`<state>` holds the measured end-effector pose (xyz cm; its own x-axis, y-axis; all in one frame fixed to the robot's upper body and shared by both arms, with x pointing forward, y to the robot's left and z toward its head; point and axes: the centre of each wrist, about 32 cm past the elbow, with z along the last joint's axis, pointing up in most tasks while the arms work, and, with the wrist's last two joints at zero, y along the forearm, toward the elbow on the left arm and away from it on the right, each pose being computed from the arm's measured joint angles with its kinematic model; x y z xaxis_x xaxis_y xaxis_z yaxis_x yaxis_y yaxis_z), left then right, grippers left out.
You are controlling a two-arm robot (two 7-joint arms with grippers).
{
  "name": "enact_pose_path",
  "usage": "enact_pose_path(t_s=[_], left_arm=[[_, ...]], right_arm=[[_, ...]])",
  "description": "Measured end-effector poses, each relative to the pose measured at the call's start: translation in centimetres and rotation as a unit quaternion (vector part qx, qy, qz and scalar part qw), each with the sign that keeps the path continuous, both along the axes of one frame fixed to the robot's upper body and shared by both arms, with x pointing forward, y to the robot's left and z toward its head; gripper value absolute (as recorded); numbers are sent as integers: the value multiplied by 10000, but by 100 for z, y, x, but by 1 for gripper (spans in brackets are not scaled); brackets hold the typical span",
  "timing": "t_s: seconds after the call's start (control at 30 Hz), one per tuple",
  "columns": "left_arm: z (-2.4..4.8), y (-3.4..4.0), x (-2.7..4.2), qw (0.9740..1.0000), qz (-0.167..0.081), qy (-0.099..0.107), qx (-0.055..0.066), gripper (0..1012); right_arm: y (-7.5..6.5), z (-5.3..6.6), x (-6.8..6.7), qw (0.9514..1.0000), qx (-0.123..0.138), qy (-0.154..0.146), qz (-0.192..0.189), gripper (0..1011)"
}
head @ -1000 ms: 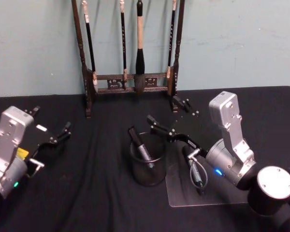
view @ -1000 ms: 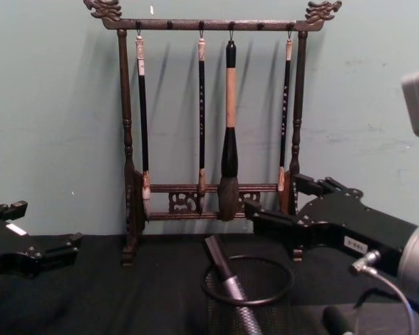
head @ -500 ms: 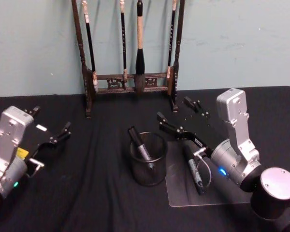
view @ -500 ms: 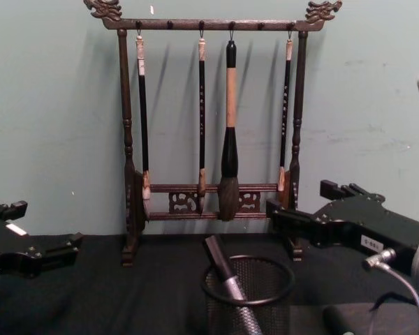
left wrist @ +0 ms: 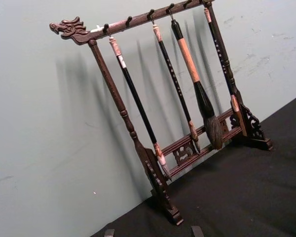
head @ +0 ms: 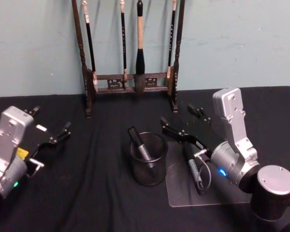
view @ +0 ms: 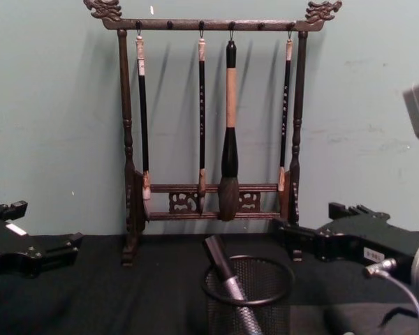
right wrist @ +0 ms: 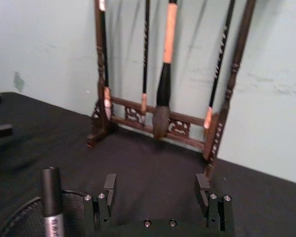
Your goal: Pick up the water-based marker from the table and place it into the pen holder.
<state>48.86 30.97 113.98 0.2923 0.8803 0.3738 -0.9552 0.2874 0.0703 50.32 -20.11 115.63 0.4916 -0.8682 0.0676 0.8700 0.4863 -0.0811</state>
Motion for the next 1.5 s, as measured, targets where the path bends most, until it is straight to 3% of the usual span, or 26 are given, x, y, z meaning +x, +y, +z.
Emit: enact_pose_path(t_s=[0.53,1.07,1.5], left_arm=[[0,0,0,10000,0,0,0,1009],[0,0,0,10000,0,0,0,1009],[0,0,0,10000,0,0,0,1009]], right_arm=[[41,48,-16,9959,-240,610,-617,1002],[33,54,-132,9937,-518,764,-636,1000],[-2,-22,-270,9921,-605,926,-595,1000]])
